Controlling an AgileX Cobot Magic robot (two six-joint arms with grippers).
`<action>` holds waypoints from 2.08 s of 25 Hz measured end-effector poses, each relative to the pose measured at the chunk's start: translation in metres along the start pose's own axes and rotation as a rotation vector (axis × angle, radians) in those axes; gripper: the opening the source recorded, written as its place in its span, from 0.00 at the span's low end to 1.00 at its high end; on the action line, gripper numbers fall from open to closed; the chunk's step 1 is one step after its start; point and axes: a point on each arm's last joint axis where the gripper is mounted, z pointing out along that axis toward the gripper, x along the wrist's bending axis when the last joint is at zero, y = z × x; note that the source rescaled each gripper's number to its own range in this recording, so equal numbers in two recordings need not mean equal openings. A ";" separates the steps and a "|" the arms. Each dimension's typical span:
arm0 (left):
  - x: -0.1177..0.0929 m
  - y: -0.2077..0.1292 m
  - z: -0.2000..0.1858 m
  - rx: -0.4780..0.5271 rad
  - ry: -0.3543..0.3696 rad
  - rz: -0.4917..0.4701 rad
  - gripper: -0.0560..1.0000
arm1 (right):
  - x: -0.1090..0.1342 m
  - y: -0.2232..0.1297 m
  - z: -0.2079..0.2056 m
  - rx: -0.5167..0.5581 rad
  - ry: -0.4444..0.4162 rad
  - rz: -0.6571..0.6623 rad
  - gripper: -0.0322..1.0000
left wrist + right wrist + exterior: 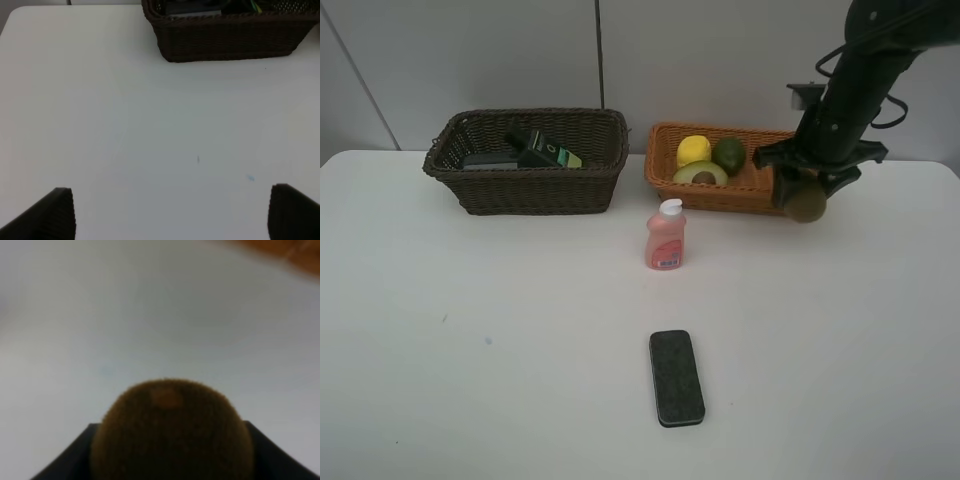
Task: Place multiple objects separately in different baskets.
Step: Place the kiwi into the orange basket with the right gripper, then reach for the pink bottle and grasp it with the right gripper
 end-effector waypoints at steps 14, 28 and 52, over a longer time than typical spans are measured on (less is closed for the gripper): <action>0.000 0.000 0.000 0.000 0.000 0.000 1.00 | -0.029 0.095 0.024 -0.099 -0.068 0.037 0.78; 0.000 0.000 0.000 0.000 0.000 0.000 1.00 | 0.032 0.075 -0.067 -0.241 0.007 -0.206 0.99; 0.000 0.000 0.000 0.000 0.000 0.000 1.00 | 0.181 -0.017 -0.033 -0.012 0.073 -1.019 1.00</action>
